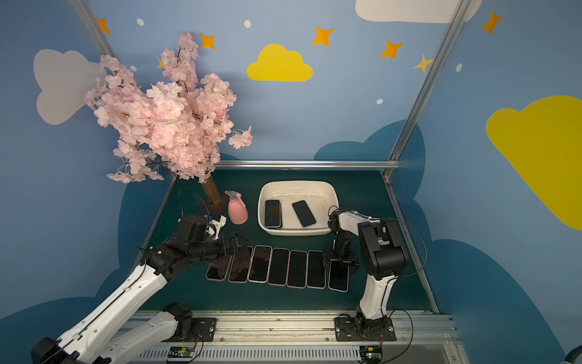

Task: Take the phone out of the storage box
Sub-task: Place the phone at the center of the board, then pick up the phone from the storage box.

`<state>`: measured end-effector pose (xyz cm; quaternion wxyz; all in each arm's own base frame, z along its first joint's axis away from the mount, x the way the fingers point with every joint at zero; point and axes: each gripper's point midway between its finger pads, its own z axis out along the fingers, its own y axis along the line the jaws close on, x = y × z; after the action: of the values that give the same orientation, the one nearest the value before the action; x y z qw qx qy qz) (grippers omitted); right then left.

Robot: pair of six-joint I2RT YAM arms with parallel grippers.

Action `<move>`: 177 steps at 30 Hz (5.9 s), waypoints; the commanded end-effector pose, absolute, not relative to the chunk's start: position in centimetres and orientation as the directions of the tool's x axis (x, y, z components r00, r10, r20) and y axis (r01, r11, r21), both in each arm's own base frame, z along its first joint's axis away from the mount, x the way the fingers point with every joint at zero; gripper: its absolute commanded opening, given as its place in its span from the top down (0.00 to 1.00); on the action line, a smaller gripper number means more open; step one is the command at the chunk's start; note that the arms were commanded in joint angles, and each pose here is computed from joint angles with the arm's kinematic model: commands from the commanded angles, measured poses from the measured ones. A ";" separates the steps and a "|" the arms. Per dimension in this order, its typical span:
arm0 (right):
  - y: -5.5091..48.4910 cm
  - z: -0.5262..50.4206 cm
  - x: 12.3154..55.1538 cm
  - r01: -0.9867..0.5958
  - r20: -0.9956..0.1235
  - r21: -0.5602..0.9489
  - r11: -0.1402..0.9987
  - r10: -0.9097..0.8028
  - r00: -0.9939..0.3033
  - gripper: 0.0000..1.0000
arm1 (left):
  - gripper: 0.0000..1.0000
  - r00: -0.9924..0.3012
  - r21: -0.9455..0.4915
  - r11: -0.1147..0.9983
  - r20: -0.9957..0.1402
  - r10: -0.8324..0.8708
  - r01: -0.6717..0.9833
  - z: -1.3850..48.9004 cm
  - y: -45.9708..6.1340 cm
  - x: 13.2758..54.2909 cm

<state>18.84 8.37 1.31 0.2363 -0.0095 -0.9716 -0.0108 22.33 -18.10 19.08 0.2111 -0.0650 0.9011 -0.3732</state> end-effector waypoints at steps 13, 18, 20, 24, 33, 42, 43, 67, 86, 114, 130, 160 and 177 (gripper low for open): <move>11.2 1.9 20.8 0.158 0.385 0.259 0.953 0.048 -0.922 0.05 | 0.01 -0.912 -0.693 0.720 -0.310 -0.269 0.023 18.9 -18.7 23.7; 11.9 1.7 21.3 0.230 0.354 0.365 0.902 0.093 -0.930 0.02 | 0.01 -0.919 -0.695 0.719 -0.291 -0.264 0.014 19.1 -19.0 23.9; 12.3 1.6 21.6 0.253 0.341 0.407 0.878 0.111 -0.934 0.01 | 0.01 -0.921 -0.693 0.721 -0.290 -0.262 0.013 19.3 -19.0 23.9; 12.7 1.8 22.0 0.272 0.317 0.452 0.849 0.132 -0.939 0.01 | 0.01 -0.922 -0.690 0.723 -0.288 -0.257 0.014 19.8 -19.1 23.9; 11.3 2.3 23.2 0.229 0.205 0.426 0.875 0.153 -0.967 0.01 | 0.01 -0.922 -0.679 0.733 -0.298 -0.246 0.024 20.5 -18.7 23.3; 11.6 2.6 25.4 0.268 0.173 0.419 0.867 0.214 -0.961 0.01 | 0.01 -0.935 -0.659 0.736 -0.338 -0.106 0.155 23.9 -19.4 23.0; 11.8 2.8 25.5 0.266 0.166 0.419 0.868 0.215 -0.962 0.01 | 0.01 -0.934 -0.659 0.733 -0.343 -0.095 0.168 24.1 -19.5 22.9; 10.2 19.7 27.1 0.039 -0.274 0.434 0.900 0.173 -0.946 0.01 | 0.01 -0.894 -0.716 0.696 -0.344 -0.286 0.053 22.5 -17.6 21.7; 17.0 32.1 32.1 -0.262 -0.538 0.539 0.801 0.088 -0.838 0.01 | 0.01 -0.859 -0.703 0.699 -0.432 -0.275 0.130 23.0 -16.8 21.0; 23.0 12.5 41.5 -0.313 -0.096 0.161 0.936 -0.301 -0.949 0.01 | 0.01 -0.883 -0.654 0.752 -0.398 -0.249 0.082 19.9 -17.0 23.3; 21.5 5.2 44.3 -0.392 -0.022 -0.004 0.920 -0.392 -0.920 0.01 | 0.01 -0.924 -0.654 0.747 -0.348 -0.155 0.121 19.7 -19.5 26.4; 22.1 -0.2 44.5 -0.434 0.038 0.044 0.900 -0.436 -0.899 0.10 | 0.01 -0.934 -0.661 0.746 -0.311 -0.175 0.081 19.7 -18.7 27.6; 22.3 5.1 45.9 -0.380 -0.082 0.037 0.924 -0.376 -0.923 0.40 | 0.01 -0.929 -0.666 0.742 -0.314 -0.195 0.070 19.9 -18.1 26.9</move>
<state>44.98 22.18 2.53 -0.0028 0.2091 -0.9777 -0.0181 27.34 -18.19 19.69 0.1881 -0.0359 0.9155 -0.3539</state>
